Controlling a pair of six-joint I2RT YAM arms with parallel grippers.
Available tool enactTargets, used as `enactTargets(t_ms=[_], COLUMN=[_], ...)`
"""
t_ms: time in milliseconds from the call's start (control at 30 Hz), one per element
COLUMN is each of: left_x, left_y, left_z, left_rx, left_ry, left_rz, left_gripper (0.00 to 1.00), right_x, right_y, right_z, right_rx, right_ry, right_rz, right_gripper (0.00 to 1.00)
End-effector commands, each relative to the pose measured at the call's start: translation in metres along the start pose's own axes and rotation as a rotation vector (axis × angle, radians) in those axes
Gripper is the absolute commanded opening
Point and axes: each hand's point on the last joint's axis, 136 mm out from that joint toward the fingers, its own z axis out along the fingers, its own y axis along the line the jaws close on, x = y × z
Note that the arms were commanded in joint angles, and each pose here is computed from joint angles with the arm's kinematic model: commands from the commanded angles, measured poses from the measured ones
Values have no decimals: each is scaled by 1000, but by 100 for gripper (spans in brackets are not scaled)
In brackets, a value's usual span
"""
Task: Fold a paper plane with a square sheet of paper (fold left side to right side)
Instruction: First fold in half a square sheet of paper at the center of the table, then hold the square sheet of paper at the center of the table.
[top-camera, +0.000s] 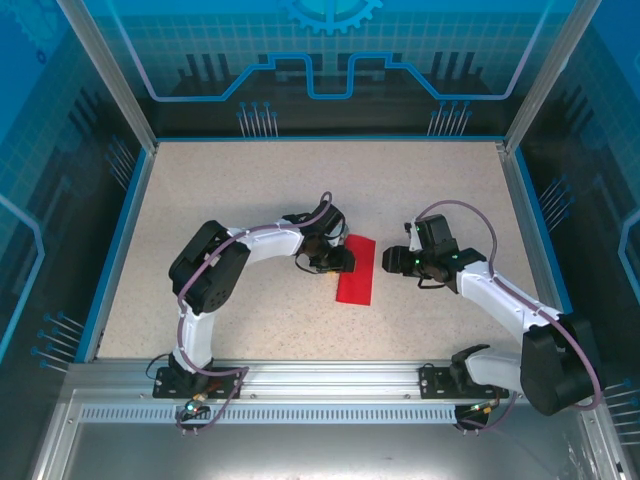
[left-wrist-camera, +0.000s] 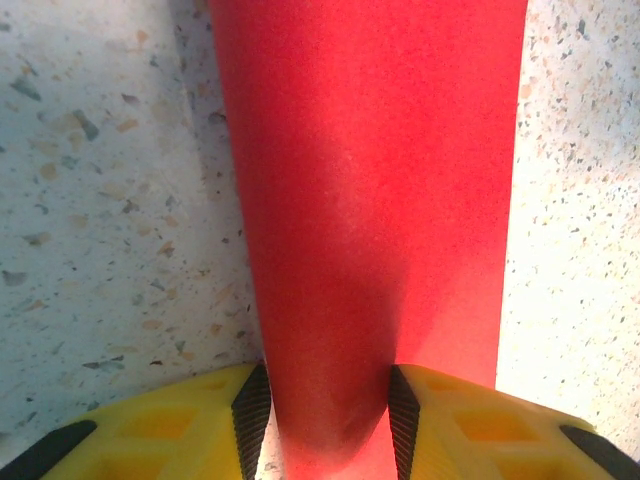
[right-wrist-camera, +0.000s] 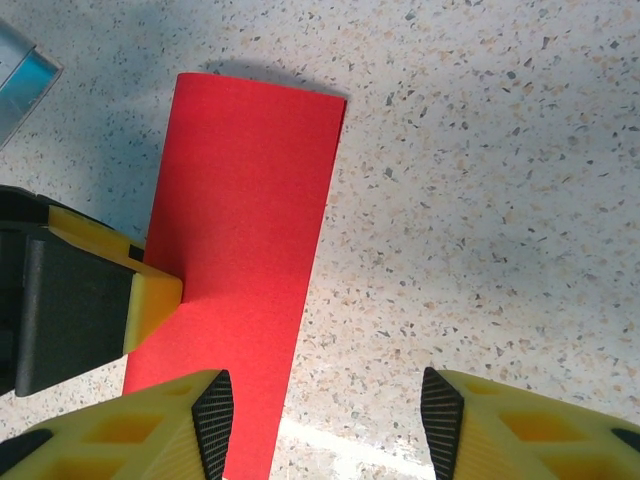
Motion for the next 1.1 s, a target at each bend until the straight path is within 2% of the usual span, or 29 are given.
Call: enactTargets(t_ms=[0, 333, 433, 567, 667, 1067], left_x=[20, 21, 21, 20, 21, 20], left_y=[30, 31, 31, 32, 32, 32], left_z=[12, 12, 13, 13, 13, 13], left_rx=[-121, -124, -124, -126, -126, -128], left_ry=[74, 73, 72, 72, 72, 71], left_rz=[-20, -21, -23, -23, -22, -22], left_gripper=[41, 41, 41, 41, 41, 41], right_x=[7, 10, 13, 13, 13, 34], right_y=[0, 17, 27, 44, 48, 35], right_z=[3, 14, 22, 38, 49, 82], right_rx=[-16, -86, -136, -215, -201, -83], right_ry=[36, 81, 105, 137, 153, 269], right_rz=[2, 11, 31, 63, 52, 47], right_gripper=[56, 53, 44, 21, 9, 7])
